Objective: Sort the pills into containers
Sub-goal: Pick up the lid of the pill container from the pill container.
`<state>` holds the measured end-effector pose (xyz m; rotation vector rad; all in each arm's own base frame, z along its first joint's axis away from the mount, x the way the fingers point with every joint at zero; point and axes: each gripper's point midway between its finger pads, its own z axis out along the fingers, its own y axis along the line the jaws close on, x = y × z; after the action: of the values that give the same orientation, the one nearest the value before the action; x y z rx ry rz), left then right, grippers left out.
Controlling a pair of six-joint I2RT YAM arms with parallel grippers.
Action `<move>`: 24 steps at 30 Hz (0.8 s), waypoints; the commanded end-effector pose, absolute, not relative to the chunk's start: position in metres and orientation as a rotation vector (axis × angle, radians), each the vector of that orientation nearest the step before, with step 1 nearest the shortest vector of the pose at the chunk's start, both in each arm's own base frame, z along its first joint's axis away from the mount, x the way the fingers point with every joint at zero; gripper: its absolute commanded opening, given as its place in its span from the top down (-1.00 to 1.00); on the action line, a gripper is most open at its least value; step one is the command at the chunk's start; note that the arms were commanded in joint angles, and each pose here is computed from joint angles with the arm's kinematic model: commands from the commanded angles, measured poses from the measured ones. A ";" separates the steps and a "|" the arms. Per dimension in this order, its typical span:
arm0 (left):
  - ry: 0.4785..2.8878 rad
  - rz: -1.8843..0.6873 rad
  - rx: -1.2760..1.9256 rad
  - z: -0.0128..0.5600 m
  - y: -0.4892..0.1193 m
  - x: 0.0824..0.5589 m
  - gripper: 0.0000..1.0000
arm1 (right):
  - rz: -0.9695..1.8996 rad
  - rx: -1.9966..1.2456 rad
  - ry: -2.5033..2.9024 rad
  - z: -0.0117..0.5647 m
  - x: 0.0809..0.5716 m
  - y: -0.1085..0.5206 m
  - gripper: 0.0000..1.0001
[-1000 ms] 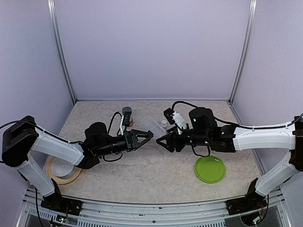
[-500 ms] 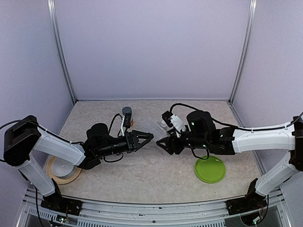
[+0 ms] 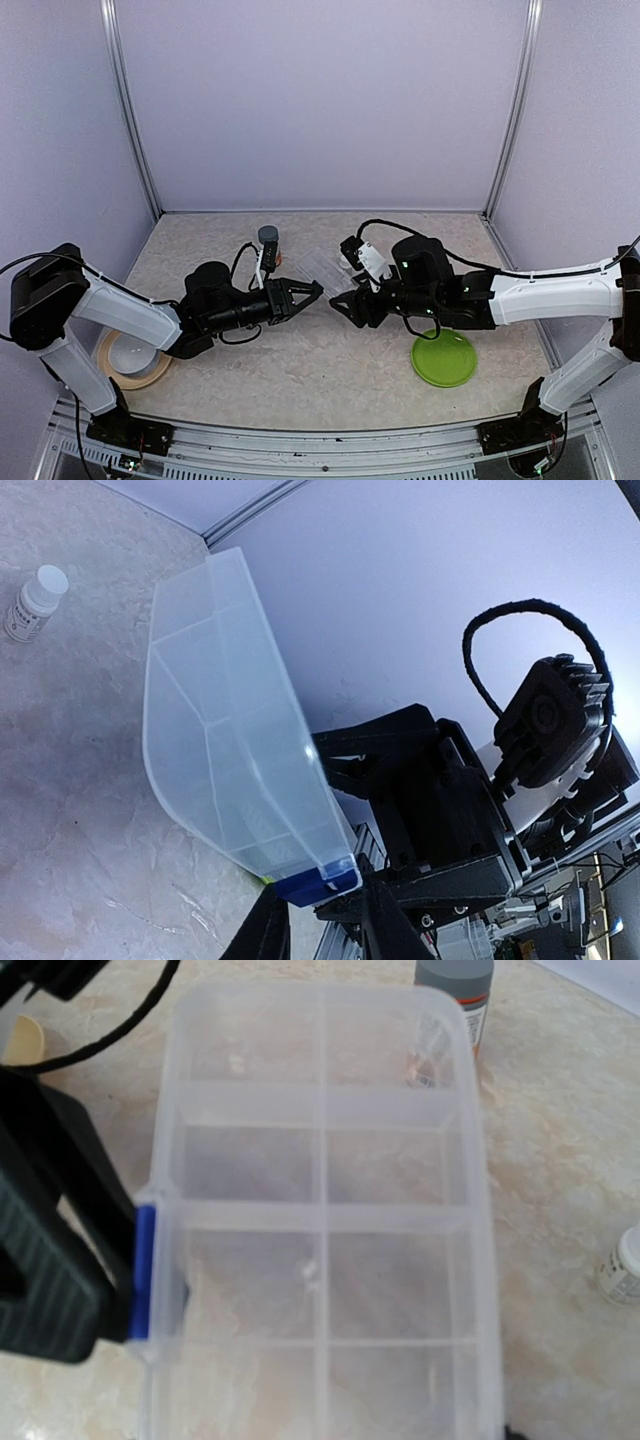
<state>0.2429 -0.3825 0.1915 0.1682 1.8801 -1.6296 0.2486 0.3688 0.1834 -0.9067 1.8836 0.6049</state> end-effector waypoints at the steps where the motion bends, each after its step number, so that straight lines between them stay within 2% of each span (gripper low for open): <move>1: 1.791 -1.675 0.199 0.215 -0.385 0.242 0.50 | 0.559 -0.948 1.900 0.169 0.244 0.372 0.01; 11: 1.709 -1.804 0.257 0.234 -0.390 0.227 0.48 | 0.478 -0.909 1.938 0.160 0.253 0.363 0.01; 24: 1.576 -1.793 0.286 0.266 -0.377 0.217 0.46 | 0.459 -0.910 1.993 0.149 0.256 0.366 -0.01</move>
<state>0.2427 -0.3752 0.1905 0.1265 1.8665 -1.6619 0.2546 0.3736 0.1788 -0.8804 1.8906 0.5496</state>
